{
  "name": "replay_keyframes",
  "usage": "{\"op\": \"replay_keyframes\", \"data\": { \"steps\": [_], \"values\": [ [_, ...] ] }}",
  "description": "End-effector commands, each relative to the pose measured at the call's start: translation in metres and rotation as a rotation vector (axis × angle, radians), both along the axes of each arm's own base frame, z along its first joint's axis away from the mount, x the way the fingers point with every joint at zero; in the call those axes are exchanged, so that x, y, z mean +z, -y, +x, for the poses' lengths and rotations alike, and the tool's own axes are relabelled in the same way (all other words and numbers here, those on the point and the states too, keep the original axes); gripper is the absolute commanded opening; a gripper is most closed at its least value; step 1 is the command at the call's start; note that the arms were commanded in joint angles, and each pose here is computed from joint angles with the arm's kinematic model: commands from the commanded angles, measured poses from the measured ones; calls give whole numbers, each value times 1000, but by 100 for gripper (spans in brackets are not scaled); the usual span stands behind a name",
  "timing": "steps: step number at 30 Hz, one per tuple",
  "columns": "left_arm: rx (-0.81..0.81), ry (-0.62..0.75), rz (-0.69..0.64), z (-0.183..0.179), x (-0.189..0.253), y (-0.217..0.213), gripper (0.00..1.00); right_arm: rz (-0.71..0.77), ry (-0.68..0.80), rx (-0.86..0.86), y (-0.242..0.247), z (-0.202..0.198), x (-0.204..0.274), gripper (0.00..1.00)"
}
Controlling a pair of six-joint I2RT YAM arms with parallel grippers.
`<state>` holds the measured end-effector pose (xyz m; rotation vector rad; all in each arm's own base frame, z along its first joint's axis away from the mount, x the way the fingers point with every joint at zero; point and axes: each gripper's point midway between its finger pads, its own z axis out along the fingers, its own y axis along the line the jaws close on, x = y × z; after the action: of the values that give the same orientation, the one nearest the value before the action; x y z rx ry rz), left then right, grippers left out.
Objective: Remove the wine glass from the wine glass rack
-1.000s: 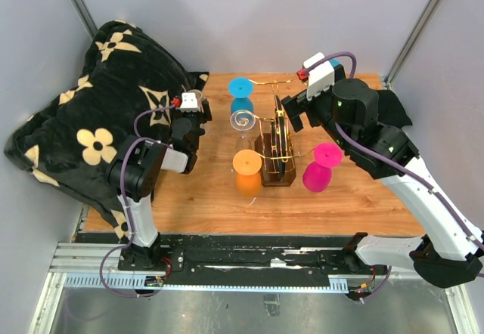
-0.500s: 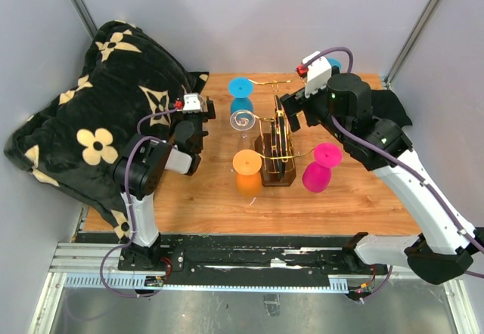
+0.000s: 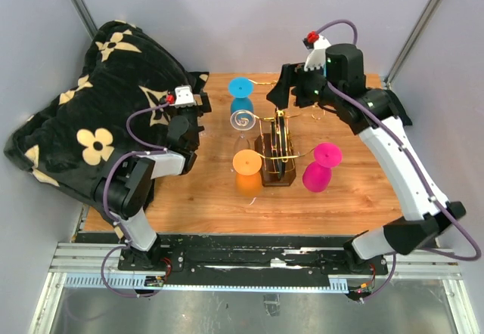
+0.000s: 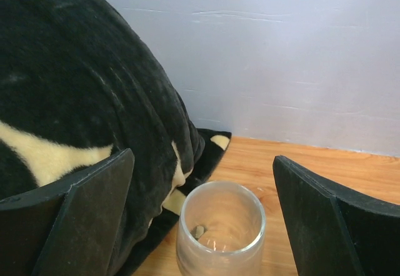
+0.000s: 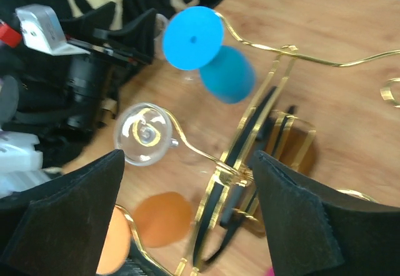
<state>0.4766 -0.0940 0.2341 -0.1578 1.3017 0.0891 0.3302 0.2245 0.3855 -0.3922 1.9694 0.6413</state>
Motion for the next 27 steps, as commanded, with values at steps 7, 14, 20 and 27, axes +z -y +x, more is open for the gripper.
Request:
{"op": "replay_keyframes", "data": {
  "steps": [7,14,20,27],
  "values": [
    [-13,51,-40,-9,65,-12,100,252,-262,83,-56,34,-22,66],
    [-38,72,-62,-27,114,-14,100,274,-303,95,-74,58,-43,63],
    [-52,17,-122,-44,136,-19,100,270,-327,77,-83,77,-54,59],
    [-114,62,-184,-74,168,-20,100,244,-355,49,-86,93,-67,59]
  ]
}}
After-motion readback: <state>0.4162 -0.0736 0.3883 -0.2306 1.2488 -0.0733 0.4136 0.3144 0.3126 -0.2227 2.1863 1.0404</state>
